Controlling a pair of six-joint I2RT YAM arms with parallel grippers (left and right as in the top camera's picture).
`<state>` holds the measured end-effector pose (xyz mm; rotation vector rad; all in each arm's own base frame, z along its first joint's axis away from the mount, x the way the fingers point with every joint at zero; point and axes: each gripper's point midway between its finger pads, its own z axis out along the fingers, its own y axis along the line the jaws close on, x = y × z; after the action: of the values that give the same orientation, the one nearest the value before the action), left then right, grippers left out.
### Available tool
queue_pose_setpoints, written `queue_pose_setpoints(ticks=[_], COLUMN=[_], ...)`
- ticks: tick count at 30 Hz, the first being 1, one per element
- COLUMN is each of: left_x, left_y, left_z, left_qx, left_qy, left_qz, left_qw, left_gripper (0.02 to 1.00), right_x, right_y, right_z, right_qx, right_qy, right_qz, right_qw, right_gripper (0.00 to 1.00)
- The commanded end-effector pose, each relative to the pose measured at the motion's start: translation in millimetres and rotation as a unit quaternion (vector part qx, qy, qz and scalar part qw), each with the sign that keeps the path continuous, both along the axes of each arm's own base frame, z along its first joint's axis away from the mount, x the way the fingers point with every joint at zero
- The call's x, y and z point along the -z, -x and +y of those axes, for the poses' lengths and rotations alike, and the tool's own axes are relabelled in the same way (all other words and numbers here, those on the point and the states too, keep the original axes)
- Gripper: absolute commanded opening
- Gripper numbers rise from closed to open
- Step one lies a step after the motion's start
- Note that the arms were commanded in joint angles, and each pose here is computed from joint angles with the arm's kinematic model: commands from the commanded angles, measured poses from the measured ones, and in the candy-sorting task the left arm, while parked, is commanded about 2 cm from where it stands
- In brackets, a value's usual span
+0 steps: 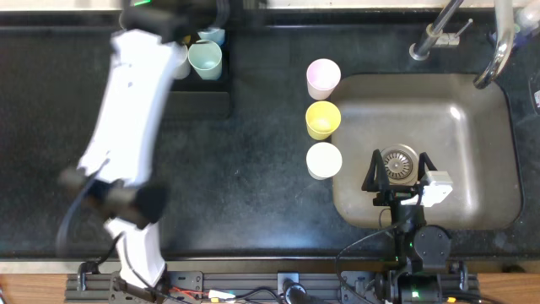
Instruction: Store Cups
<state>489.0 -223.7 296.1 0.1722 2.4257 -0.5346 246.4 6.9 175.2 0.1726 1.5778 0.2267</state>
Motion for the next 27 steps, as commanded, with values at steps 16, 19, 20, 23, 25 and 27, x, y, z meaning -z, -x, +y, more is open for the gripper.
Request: queue_pose_setpoints(ticks=[16, 19, 20, 23, 25, 27], left_x=[127.1, 136.5, 139.4, 151.2, 157.2, 161.8], left_y=[1.3, 3.7, 3.7, 7.4, 10.7, 11.7], left_z=[-88.6, -93.1, -93.2, -91.8, -93.4, -95.2], left_qx=[-0.073, -0.075, -0.076, -0.077, -0.073, -0.072], left_qy=[0.001, -0.001, -0.002, -0.011, -0.012, -0.011], left_qz=[0.155, 0.166, 0.169, 0.185, 0.197, 0.203], left_qw=[0.985, 0.983, 0.983, 0.98, 0.978, 0.976], left_gripper=[1.0, 1.0, 1.0, 1.0, 1.0, 1.0], right_x=[3.6, 3.6, 3.6, 3.6, 3.6, 3.6], right_y=[-0.3, -0.3, -0.3, -0.3, -0.3, -0.3], right_z=[1.1, 1.1, 1.1, 1.1, 1.1, 1.1], right_qx=[-0.002, -0.002, -0.002, -0.002, -0.002, -0.002], right_qy=[-0.002, -0.002, -0.002, -0.002, -0.002, -0.002], right_qz=[0.001, 0.001, 0.001, 0.001, 0.001, 0.001], right_qw=[1.0, 1.0, 1.0, 1.0, 1.0, 1.0], right_gripper=[0.996, 0.993, 0.996, 0.998, 0.998, 0.996])
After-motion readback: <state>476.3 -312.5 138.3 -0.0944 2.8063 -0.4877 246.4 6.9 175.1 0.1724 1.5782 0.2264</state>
